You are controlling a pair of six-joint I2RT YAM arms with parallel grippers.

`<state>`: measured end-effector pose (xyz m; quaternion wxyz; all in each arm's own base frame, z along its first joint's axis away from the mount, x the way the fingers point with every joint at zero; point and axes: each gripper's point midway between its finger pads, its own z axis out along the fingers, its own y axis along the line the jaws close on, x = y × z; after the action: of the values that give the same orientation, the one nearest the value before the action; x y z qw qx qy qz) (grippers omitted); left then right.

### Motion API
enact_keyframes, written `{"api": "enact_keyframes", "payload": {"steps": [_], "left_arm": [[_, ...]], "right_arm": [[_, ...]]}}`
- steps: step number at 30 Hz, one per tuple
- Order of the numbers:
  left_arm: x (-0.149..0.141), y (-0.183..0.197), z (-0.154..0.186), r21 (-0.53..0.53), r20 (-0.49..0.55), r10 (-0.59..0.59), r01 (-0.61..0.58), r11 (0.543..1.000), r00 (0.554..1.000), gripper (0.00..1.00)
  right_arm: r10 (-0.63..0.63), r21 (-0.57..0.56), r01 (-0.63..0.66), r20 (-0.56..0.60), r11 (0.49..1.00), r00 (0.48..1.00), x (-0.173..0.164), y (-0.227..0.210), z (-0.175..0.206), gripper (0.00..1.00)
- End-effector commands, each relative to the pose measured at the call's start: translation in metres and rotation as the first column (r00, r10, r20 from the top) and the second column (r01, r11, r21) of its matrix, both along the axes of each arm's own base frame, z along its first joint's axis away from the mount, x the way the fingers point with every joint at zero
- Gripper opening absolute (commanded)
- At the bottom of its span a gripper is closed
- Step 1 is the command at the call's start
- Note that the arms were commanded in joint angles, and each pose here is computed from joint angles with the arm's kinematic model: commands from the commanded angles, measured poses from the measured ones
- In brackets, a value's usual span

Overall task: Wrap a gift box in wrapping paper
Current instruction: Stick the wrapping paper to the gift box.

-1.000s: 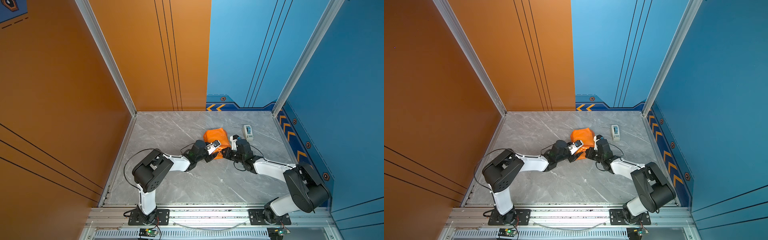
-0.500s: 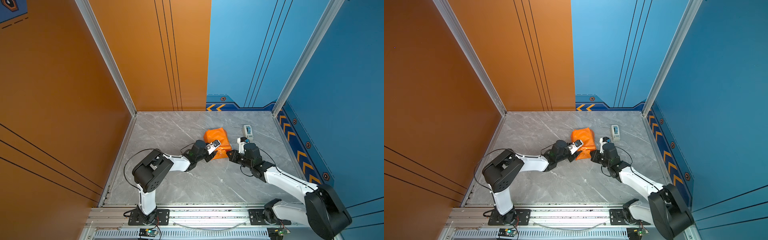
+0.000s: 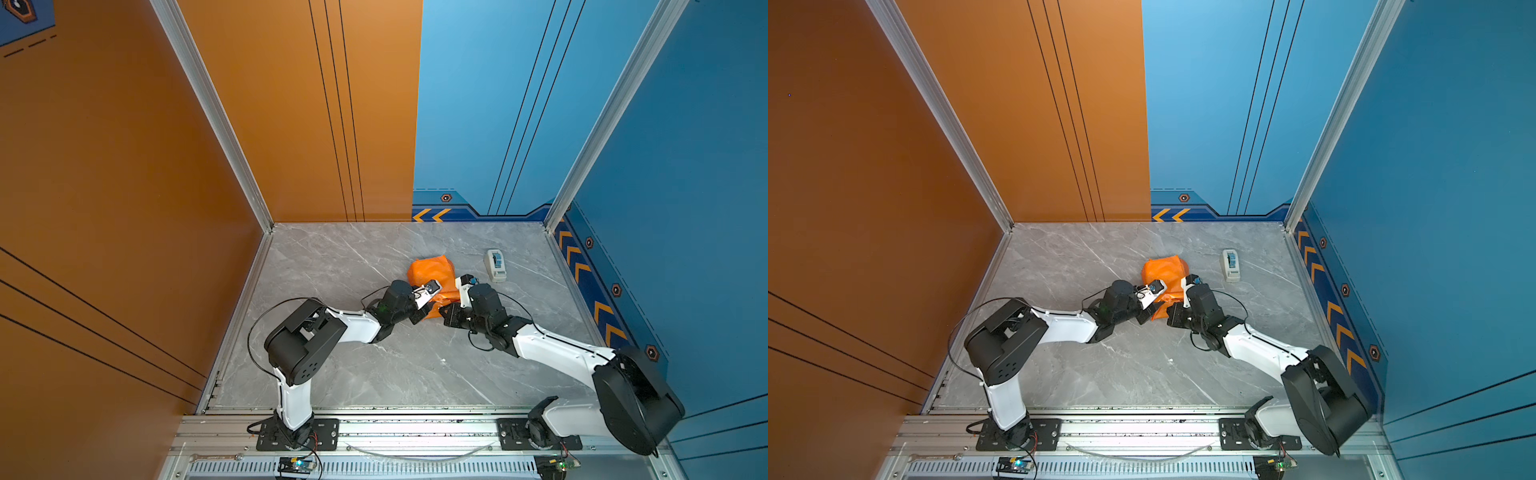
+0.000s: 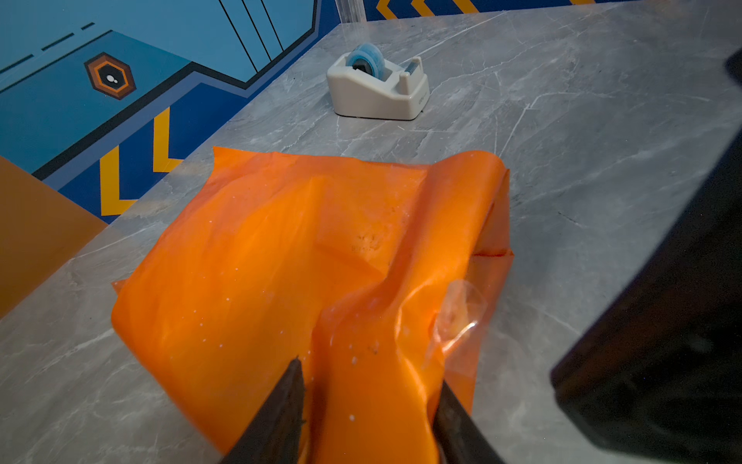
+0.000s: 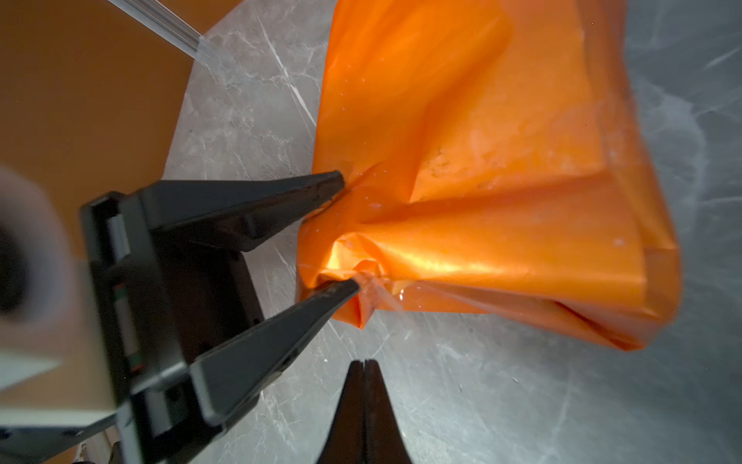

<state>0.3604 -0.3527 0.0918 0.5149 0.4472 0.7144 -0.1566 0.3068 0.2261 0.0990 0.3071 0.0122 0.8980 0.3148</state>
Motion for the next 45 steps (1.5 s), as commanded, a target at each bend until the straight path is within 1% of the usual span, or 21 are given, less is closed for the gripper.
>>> {"api": "enact_keyframes", "payload": {"steps": [1,7,14,21,25,31,35,41,45], "left_arm": [[-0.029,0.02,-0.066,0.146,-0.204,0.022,0.008,0.989,0.979,0.46],[-0.03,0.02,-0.066,0.144,-0.206,0.02,0.011,0.989,0.978,0.46],[-0.031,0.019,-0.065,0.14,-0.206,0.014,0.015,0.99,0.978,0.46],[-0.031,0.019,-0.065,0.14,-0.209,0.011,0.019,0.99,0.978,0.46],[-0.031,0.02,-0.065,0.14,-0.207,0.014,0.016,0.99,0.978,0.46],[-0.031,0.02,-0.065,0.141,-0.208,0.014,0.015,0.99,0.978,0.46],[-0.031,0.019,-0.064,0.137,-0.207,0.013,0.016,0.99,0.978,0.46],[-0.031,0.019,-0.063,0.136,-0.205,0.01,0.019,0.991,0.979,0.46],[-0.03,0.018,-0.062,0.133,-0.204,0.007,0.021,0.991,0.979,0.46]], "right_arm": [[-0.017,-0.009,0.018,0.068,1.0,0.998,0.017,0.003,0.01,0.0],[-0.04,0.0,0.041,0.079,0.999,0.996,0.029,0.002,0.007,0.0],[-0.075,-0.019,0.077,0.087,0.997,0.993,0.043,-0.005,-0.003,0.0],[-0.075,0.009,0.075,0.102,0.997,0.992,0.054,0.0,-0.007,0.0],[-0.07,0.016,0.068,0.105,0.998,0.992,0.046,-0.001,-0.007,0.0],[-0.083,0.015,0.081,0.109,0.997,0.991,0.018,-0.013,-0.011,0.0],[-0.09,0.01,0.089,0.119,0.996,0.989,0.013,-0.017,-0.009,0.0],[-0.067,0.022,0.065,0.127,0.998,0.99,0.026,-0.004,-0.007,0.0],[-0.069,0.032,0.065,0.148,0.997,0.986,0.044,0.006,-0.005,0.0]]}}
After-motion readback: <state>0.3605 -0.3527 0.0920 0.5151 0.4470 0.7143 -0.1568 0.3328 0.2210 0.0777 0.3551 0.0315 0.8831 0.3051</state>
